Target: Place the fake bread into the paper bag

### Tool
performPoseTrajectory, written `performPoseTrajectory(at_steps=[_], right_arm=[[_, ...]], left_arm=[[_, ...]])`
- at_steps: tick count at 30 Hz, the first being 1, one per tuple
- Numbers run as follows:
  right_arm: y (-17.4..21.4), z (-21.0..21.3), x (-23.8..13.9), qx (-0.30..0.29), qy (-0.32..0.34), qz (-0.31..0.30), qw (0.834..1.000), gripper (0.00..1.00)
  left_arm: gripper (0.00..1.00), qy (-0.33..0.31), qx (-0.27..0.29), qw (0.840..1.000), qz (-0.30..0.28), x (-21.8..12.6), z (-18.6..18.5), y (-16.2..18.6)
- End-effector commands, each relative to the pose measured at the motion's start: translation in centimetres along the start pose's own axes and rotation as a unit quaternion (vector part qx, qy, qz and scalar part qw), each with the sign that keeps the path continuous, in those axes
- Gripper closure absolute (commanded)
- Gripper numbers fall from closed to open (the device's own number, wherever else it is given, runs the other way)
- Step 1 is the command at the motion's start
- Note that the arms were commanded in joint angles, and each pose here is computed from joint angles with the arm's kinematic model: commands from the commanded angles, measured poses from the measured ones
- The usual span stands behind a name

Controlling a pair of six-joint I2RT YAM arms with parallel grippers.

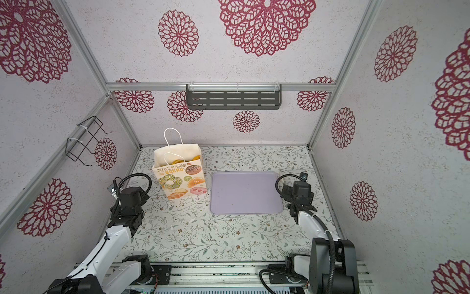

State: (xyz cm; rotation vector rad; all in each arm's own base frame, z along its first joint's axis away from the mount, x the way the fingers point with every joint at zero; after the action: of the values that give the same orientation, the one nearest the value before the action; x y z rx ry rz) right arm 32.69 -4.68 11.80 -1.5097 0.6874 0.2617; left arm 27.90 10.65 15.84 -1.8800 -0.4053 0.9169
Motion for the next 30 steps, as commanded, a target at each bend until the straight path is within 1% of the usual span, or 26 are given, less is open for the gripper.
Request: performPoseTrajectory(at_steps=[1,6,16,18,23,27,30], right_arm=[[-2.0,-0.4,-0.9,0.045,0.001,-0.074,0.996,0.01],[-1.5,-1.0,-1.3,0.063,0.013,-0.106,0.992,0.01],[-0.7,-1.9,-0.8,0.069,0.043,-0.130,0.988,0.01],[-0.5,-2.0,-0.7,0.071,0.048,-0.138,0.987,0.01],[-0.4,-2.3,-0.1,0.070,0.063,-0.145,0.985,0.01],[-0.9,-2.4,0.2,0.067,0.067,-0.154,0.983,0.01],[-1.1,-2.5,0.2,0.068,0.073,-0.161,0.982,0.01]], left_arm=[[0.03,0.027,-0.004,0.998,-0.064,0.4,-1.3,-2.3],[0.03,0.041,0.017,0.995,-0.093,1.3,-2.0,-2.2],[0.03,0.078,0.053,0.989,-0.116,3.5,-3.8,-0.6],[0.03,0.088,0.061,0.989,-0.105,3.7,-4.4,-0.3],[0.03,0.097,0.072,0.987,-0.104,4.4,-5.2,-0.2],[0.03,0.117,0.080,0.983,-0.120,5.0,-5.7,0.5],[0.03,0.129,0.090,0.981,-0.110,5.2,-6.3,0.9]])
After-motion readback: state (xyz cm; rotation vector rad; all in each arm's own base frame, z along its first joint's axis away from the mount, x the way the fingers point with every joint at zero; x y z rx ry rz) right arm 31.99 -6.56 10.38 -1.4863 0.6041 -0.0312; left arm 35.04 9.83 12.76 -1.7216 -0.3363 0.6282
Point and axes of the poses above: each gripper's point midway between its finger pads, its own x axis out along the fingers, its own z axis along the line the jaws close on, y = z × x, the point moved 2 cm from there along -x, back along the fingers, and after that the axes turned 8 degrees about -x, right-handed, at the moved point
